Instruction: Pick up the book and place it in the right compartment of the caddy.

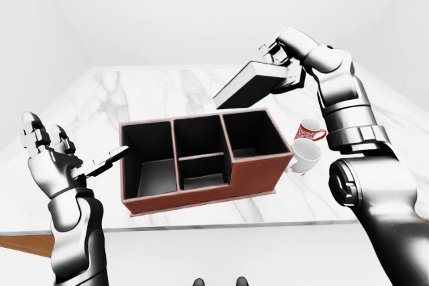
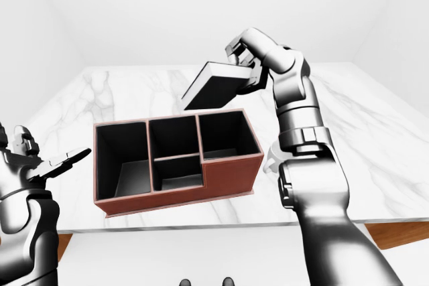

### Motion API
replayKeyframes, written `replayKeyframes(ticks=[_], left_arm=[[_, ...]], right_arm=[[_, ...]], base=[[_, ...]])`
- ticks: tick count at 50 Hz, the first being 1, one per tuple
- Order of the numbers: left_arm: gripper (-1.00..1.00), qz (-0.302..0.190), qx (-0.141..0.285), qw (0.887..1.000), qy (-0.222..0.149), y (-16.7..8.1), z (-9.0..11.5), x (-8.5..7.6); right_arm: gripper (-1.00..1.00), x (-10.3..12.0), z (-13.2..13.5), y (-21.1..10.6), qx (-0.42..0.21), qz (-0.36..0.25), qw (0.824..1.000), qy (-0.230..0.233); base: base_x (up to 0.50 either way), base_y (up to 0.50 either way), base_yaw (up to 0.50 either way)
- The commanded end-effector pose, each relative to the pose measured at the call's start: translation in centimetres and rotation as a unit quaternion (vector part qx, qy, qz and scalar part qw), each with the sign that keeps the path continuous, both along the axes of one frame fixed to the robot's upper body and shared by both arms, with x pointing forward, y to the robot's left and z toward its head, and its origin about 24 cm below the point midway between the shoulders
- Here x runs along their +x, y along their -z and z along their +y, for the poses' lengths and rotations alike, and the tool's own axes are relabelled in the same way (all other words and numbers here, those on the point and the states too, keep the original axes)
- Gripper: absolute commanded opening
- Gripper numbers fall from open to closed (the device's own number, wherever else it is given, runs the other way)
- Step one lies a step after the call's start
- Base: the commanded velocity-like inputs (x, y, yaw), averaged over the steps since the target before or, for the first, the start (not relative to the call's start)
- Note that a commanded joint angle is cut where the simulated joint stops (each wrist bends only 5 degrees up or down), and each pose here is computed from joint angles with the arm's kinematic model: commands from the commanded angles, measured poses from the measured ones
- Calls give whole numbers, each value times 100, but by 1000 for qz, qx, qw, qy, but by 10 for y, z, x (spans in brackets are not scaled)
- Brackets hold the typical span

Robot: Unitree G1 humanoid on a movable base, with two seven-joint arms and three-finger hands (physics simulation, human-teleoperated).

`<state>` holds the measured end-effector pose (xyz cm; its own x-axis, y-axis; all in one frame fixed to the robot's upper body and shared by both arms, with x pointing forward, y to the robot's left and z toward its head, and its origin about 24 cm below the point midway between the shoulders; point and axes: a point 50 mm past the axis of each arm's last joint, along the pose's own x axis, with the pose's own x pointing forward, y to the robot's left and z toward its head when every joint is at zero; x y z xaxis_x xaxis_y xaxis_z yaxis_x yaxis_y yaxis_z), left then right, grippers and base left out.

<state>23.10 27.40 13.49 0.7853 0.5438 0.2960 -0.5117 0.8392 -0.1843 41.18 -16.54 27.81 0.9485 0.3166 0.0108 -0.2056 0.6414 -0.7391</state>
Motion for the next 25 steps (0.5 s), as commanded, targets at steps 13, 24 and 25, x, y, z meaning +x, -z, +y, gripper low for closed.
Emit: replayKeyframes(ticks=[13,24,25], left_arm=[[100,0,0,1000,0,0,0,0],[100,1,0,1000,-1,0,0,0],[100,1,0,1000,0,0,0,0]], right_arm=[[-100,13,-21,18,-77,84,991,73],[-100,15,-17,35,-80,104,989,75],[-100,15,-17,36,-79,105,988,75]], base=[[0,0,0],[0,0,0],[0,0,0]])
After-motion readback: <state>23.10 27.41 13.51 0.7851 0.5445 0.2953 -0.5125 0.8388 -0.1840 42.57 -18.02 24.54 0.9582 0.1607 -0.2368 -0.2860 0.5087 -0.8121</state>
